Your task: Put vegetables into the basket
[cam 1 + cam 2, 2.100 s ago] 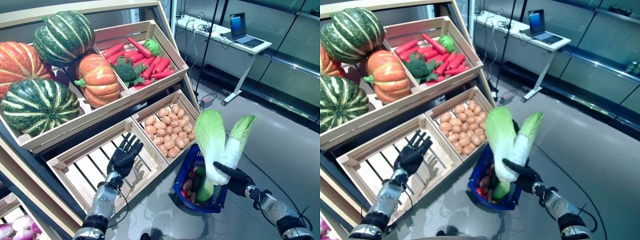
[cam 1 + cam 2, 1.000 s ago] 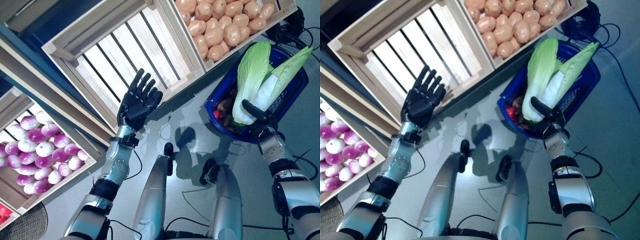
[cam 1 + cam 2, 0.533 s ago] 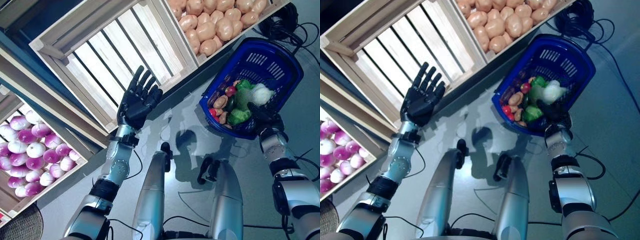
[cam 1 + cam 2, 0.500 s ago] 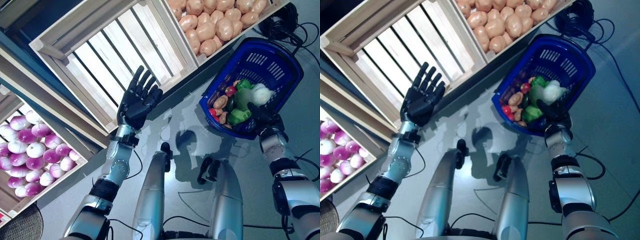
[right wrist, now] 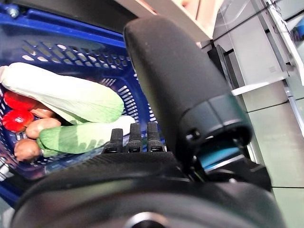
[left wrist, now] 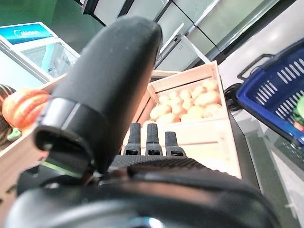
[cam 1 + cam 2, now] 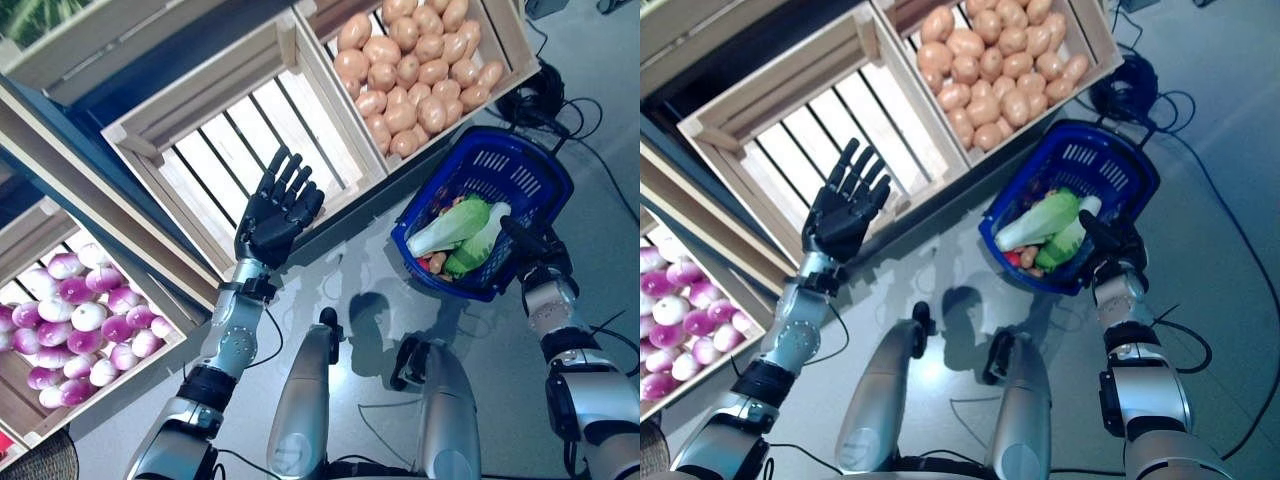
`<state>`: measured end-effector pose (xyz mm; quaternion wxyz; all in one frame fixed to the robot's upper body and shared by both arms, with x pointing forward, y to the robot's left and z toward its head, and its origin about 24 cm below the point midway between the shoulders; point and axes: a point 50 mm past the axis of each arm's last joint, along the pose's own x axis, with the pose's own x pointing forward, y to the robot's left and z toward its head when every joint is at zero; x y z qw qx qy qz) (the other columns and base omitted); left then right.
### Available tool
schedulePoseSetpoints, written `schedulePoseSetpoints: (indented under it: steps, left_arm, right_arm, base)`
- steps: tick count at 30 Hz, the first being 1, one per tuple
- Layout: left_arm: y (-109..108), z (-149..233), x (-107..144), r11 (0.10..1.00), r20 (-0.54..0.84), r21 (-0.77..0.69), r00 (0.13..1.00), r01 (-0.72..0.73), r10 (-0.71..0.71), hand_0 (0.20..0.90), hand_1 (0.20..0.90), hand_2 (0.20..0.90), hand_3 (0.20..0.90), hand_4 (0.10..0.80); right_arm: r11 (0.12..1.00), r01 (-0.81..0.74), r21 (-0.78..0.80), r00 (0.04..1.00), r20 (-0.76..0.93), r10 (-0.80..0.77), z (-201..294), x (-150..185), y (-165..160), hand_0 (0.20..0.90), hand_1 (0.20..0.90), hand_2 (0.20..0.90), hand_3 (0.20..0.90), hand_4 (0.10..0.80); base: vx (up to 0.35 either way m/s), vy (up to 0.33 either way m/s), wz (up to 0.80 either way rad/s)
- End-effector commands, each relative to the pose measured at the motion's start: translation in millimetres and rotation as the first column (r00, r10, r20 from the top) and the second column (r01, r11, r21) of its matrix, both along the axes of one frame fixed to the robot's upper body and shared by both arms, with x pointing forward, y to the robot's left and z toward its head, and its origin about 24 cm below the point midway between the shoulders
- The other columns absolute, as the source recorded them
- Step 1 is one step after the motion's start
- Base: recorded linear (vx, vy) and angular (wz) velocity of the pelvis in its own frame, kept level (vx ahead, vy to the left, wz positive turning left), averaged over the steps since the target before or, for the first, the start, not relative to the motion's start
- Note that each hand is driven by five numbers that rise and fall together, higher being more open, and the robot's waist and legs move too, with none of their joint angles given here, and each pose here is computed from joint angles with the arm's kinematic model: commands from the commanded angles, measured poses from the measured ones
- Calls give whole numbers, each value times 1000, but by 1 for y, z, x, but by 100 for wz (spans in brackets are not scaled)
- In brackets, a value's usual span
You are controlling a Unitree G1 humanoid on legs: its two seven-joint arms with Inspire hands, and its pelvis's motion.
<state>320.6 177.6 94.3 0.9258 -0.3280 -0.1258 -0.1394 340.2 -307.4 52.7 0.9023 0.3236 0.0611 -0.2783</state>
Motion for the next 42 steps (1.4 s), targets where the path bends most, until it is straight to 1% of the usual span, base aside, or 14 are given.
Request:
schedulePoseSetpoints:
  steps: [1, 5, 7, 10, 14, 15, 21, 23, 27, 30, 34, 36, 39, 42]
  left_arm:
    - [-5, 30, -1, 998, 162, 58, 986, 33, -42, 900, 900, 900, 900, 800]
    - [-4, 7, -4, 996, 46, 89, 999, 4, -8, 900, 900, 900, 900, 800]
    - [-1, -12, -9, 993, -30, 113, 999, -16, 20, 900, 900, 900, 900, 800]
    - [-1, -25, -15, 990, -73, 141, 996, -33, 43, 900, 900, 900, 900, 800]
    - [4, -58, -34, 982, -167, 179, 982, -59, 90, 900, 900, 900, 900, 800]
    - [4, -60, -35, 980, -170, 190, 981, -63, 96, 900, 900, 900, 900, 800]
    - [15, -93, -56, 932, -266, 351, 945, -91, 192, 900, 900, 900, 900, 800]
    - [19, -112, -70, 881, -298, 466, 925, -76, 237, 900, 900, 900, 900, 800]
    - [19, -130, -86, 801, -316, 597, 904, -46, 287, 900, 900, 900, 900, 800]
    - [16, -148, -100, 810, -401, 586, 864, -15, 306, 900, 900, 900, 900, 800]
    - [-2, -162, -107, 835, -475, 548, 842, 54, 258, 900, 900, 900, 900, 800]
    - [-12, -166, -108, 878, -523, 476, 817, 43, 243, 900, 900, 900, 900, 800]
    - [-24, -175, -110, 896, -580, 443, 774, 38, 254, 900, 900, 900, 900, 800]
    - [-27, -181, -111, 918, -630, 395, 732, 16, 258, 900, 900, 900, 900, 800]
  right_arm:
    - [999, -44, -15, 983, 175, 46, 22, 6, 2, 900, 900, 900, 900, 800]
    - [995, -96, 0, 984, 148, 95, 0, -1, 23, 900, 900, 900, 900, 800]
    - [990, -141, -4, 981, 137, 140, -15, -9, 38, 900, 900, 900, 900, 800]
    - [985, -175, -15, 976, 133, 175, -27, -19, 52, 900, 900, 900, 900, 800]
    - [964, -264, 18, 957, 131, 260, -60, -51, 89, 900, 900, 900, 900, 800]
    - [963, -268, 24, 956, 133, 263, -61, -52, 90, 900, 900, 900, 900, 800]
    - [934, -357, -17, 925, 132, 356, -78, -82, 119, 900, 900, 900, 900, 800]
    - [924, -382, -24, 919, 92, 382, -88, -94, 125, 900, 900, 900, 900, 800]
    - [908, -420, -11, 908, 14, 420, -103, -110, 134, 900, 900, 900, 900, 800]
    - [882, -471, 33, 881, -33, 472, -116, -126, 150, 900, 900, 900, 900, 800]
    - [859, -507, 73, 858, -50, 511, -123, -135, 171, 900, 900, 900, 900, 800]
    - [862, -501, 76, 862, -52, 505, -123, -135, 179, 900, 900, 900, 900, 800]
    - [845, -534, -17, 844, -72, 532, -120, -131, 190, 900, 900, 900, 900, 800]
    - [838, -542, -67, 840, -61, 538, -114, -126, 192, 900, 900, 900, 900, 800]
  base:
    - [193, -9, -12]
    - [210, -20, -17]
    - [229, 0, -10]
    - [156, 21, -6]
    - [159, 29, 10]
    - [87, 23, 8]
    - [65, 25, -6]
    - [55, 20, -12]
    - [53, 12, -3]
    - [36, 10, -4]
    - [3, 4, -1]
    - [-6, 36, -1]
    - [-5, 24, 0]
    - [-5, -1, 1]
